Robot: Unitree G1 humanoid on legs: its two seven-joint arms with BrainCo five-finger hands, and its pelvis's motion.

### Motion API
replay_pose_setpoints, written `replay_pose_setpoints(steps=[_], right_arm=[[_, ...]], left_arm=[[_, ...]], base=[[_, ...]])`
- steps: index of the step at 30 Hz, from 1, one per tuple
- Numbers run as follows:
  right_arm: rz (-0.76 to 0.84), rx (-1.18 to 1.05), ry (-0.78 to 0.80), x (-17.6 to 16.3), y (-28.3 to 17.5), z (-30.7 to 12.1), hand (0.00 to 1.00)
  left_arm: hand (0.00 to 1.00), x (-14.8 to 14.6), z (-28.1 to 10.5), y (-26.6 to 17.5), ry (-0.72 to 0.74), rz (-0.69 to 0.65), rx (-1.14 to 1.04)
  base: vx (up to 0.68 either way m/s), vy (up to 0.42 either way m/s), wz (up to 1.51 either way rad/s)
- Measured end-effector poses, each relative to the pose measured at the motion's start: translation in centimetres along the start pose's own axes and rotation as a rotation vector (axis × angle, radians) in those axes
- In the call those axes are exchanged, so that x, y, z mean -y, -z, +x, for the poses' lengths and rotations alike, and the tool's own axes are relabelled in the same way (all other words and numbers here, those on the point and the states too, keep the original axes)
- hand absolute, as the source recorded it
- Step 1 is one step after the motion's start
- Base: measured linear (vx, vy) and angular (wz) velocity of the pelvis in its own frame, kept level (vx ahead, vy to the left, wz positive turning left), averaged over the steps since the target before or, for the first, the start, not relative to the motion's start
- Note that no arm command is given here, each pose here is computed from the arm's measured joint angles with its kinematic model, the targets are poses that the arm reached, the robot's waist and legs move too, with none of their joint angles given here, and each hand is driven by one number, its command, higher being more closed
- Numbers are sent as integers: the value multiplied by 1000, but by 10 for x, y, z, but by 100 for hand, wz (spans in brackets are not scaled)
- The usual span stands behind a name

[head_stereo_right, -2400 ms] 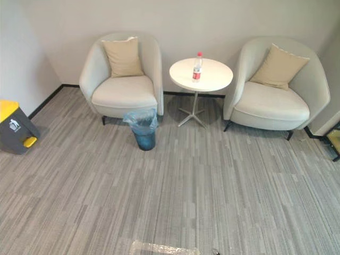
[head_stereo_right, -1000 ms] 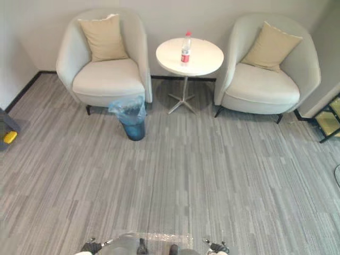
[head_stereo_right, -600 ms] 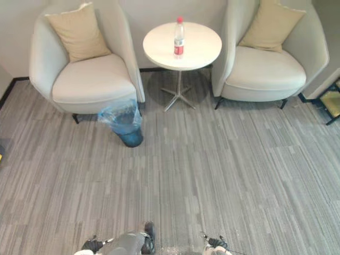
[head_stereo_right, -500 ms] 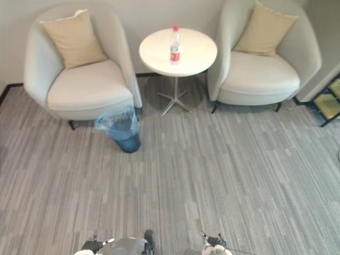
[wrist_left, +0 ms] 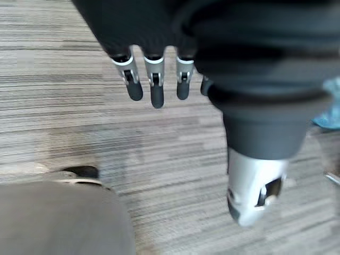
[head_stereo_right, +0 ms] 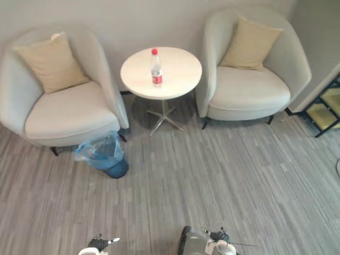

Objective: Gather rubbish on tea table into small bin, then transfer packed bag to large trash can.

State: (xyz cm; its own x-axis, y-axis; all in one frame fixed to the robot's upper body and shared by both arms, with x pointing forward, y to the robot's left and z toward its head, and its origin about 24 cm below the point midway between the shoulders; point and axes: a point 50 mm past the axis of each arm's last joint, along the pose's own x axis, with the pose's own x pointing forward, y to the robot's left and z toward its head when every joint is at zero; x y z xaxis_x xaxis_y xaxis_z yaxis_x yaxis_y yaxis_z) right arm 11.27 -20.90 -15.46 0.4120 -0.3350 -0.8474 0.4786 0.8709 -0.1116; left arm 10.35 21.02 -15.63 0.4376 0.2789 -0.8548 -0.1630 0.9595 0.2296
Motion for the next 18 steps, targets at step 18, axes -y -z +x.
replay_pose_setpoints(steps=[18], right_arm=[[-28,2,-28,-9,1,-1,0]], left_arm=[[0,-6,0,2,1,40,1]], base=[[355,105,-20]])
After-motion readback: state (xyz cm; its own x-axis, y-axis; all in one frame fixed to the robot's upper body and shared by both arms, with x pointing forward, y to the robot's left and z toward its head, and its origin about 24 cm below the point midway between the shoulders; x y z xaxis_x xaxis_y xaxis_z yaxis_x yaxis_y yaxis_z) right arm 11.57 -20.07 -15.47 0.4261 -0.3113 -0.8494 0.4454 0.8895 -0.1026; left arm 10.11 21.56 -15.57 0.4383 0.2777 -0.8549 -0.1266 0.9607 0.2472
